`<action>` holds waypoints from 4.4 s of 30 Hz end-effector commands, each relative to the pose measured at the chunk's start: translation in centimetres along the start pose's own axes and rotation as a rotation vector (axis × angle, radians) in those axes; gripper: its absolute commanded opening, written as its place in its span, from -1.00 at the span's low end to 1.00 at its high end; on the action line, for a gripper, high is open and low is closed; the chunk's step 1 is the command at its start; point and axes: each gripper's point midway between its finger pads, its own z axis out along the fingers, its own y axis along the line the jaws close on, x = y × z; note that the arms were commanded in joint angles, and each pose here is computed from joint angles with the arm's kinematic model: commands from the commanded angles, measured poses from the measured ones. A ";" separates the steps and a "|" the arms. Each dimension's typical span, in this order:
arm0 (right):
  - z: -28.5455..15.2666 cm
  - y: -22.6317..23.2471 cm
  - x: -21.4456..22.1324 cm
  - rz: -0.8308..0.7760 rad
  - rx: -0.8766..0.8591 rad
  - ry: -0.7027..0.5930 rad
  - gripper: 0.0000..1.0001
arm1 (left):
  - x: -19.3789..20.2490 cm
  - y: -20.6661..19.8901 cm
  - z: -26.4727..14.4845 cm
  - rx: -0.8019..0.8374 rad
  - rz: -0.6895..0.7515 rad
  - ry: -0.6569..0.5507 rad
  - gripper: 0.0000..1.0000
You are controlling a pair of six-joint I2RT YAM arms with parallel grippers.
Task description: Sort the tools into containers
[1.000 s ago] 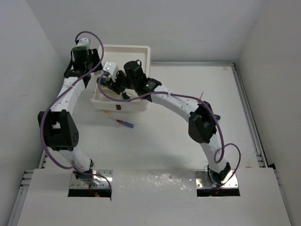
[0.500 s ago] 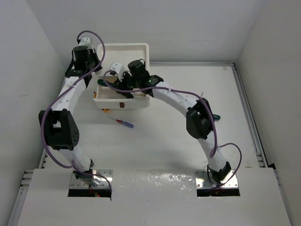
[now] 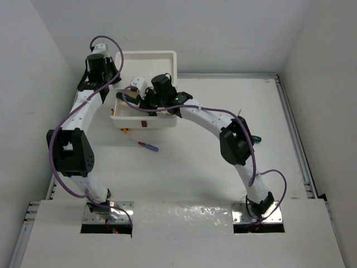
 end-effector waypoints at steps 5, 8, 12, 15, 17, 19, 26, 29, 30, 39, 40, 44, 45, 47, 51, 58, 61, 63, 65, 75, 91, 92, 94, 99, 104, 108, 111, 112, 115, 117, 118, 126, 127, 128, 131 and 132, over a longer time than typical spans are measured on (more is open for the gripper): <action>-1.3 -0.8 -3.6 0.018 0.059 -0.089 -1.00 | 0.0 1.1 1.1 -0.054 -0.137 -0.021 -1.00; -2.2 -0.5 -4.4 0.042 0.060 -0.100 -1.00 | -0.4 1.2 1.1 -0.064 -0.136 -0.035 -1.00; -3.8 0.2 -4.7 0.054 0.081 -0.073 -1.00 | -1.0 1.4 1.1 -0.076 -0.131 -0.051 -1.00; -4.5 1.1 -4.2 0.046 0.084 -0.040 -1.00 | -1.1 1.5 1.2 -0.082 -0.133 -0.056 -1.00; -4.5 1.5 -3.4 0.059 0.073 -0.023 -1.00 | -1.0 1.6 1.3 -0.085 -0.133 -0.054 -1.00; -4.3 1.4 -3.0 0.067 0.075 -0.010 -1.00 | -1.0 1.5 1.3 -0.083 -0.133 -0.053 -1.00; -3.6 1.1 -1.4 0.063 0.074 0.068 -0.48 | -1.2 1.5 1.2 -0.082 -0.121 -0.057 -1.00; -3.9 1.1 -1.7 0.062 0.079 0.061 -0.06 | -1.0 1.5 1.1 -0.081 -0.120 -0.052 -1.00; -4.0 1.1 -1.6 0.064 0.082 0.063 -0.04 | -1.0 1.6 1.1 -0.082 -0.119 -0.052 -1.00; -9.3 0.7 -6.2 0.084 0.165 -0.049 0.21 | -1.0 1.5 1.0 -0.076 -0.111 -0.052 -1.00; -10.4 0.3 -6.4 0.110 0.207 -0.045 0.21 | -1.0 1.5 1.0 -0.074 -0.110 -0.053 -1.00; -18.4 -1.5 -8.0 0.185 0.446 -0.119 0.37 | -1.1 1.5 0.9 -0.072 -0.109 -0.058 -1.00; -23.3 -2.0 -11.0 0.192 0.529 -0.229 0.44 | -0.9 1.4 0.9 -0.070 -0.107 -0.055 -1.00; -27.4 -4.0 -7.6 0.271 0.730 -0.212 0.47 | -1.0 1.4 1.0 -0.066 -0.107 -0.060 -1.00; -37.6 -6.3 -2.1 0.451 0.978 -0.279 0.57 | -1.2 1.2 1.0 -0.058 -0.102 -0.065 -1.00; -41.2 -11.2 17.8 0.975 1.175 -0.165 0.61 | -1.1 0.9 1.1 -0.040 -0.104 -0.061 -1.00; -40.8 -13.0 25.1 1.291 1.203 -0.113 0.59 | -1.0 1.0 0.9 -0.042 -0.096 -0.056 -1.00; -40.7 -12.4 28.8 1.448 1.258 -0.035 0.58 | -0.8 1.1 0.6 -0.043 -0.083 -0.056 -1.00; -40.6 -12.0 32.0 1.514 1.327 0.030 0.56 | -0.9 1.2 0.3 -0.045 -0.073 -0.067 -1.00; -39.3 -9.4 38.1 1.704 1.476 0.056 0.55 | -1.4 1.2 -0.2 -0.040 -0.041 -0.082 -1.00; -40.3 -6.5 41.0 1.718 1.560 0.063 -1.00 | -2.1 1.1 -1.0 -0.032 -0.030 -0.102 -1.00; -40.6 -6.4 40.9 1.689 1.557 0.077 -1.00 | -2.2 1.0 -1.0 -0.029 -0.032 -0.103 -1.00; -40.6 -7.2 40.1 1.649 1.526 0.053 -1.00 | -2.2 1.0 -1.0 -0.027 -0.033 -0.103 -1.00; -41.0 -9.9 35.1 1.495 1.417 -0.058 -1.00 | -1.9 1.0 -0.9 -0.030 -0.035 -0.096 -1.00; -43.8 -11.2 26.4 1.299 1.479 -0.227 -1.00 | -2.1 1.2 -0.7 -0.039 -0.040 -0.104 -1.00; -45.1 -11.8 18.3 1.165 1.472 -0.395 -1.00 | -2.0 1.0 -0.6 -0.032 -0.040 -0.101 -1.00; -44.8 -11.9 13.5 1.135 1.420 -0.519 -1.00 | -1.7 1.1 -0.4 -0.032 -0.037 -0.093 -1.00; -44.4 -12.1 12.1 1.127 1.391 -0.558 -1.00 | -1.6 1.3 -0.4 -0.038 -0.036 -0.091 -1.00; -40.3 -11.1 6.2 1.096 1.220 -0.649 -1.00 | -1.5 1.3 -0.2 -0.045 -0.033 -0.089 -1.00; -38.9 -11.0 1.8 1.072 1.130 -0.750 -1.00 | -1.4 1.4 -0.1 -0.047 -0.034 -0.085 -1.00; -37.1 -11.0 1.2 1.071 1.102 -0.743 -1.00 | -1.4 1.4 -0.1 -0.047 -0.034 -0.085 -1.00; -28.8 -8.3 -11.5 0.979 0.872 -0.889 -1.00 | -0.9 1.9 0.1 -0.070 -0.010 -0.071 -1.00; -27.9 -7.6 -11.9 0.979 0.869 -0.889 -1.00 | -0.8 1.9 0.2 -0.070 -0.010 -0.069 -1.00; -26.6 -7.6 -11.9 0.980 0.874 -0.882 -1.00 | -0.7 1.9 0.2 -0.071 -0.010 -0.068 -1.00; -23.1 -6.4 -11.6 1.014 0.873 -0.903 -1.00 | -0.6 1.8 0.5 -0.065 -0.014 -0.065 -1.00; -22.3 -6.4 -11.2 1.024 0.879 -0.901 -1.00 | -0.5 1.8 0.5 -0.064 -0.016 -0.062 -1.00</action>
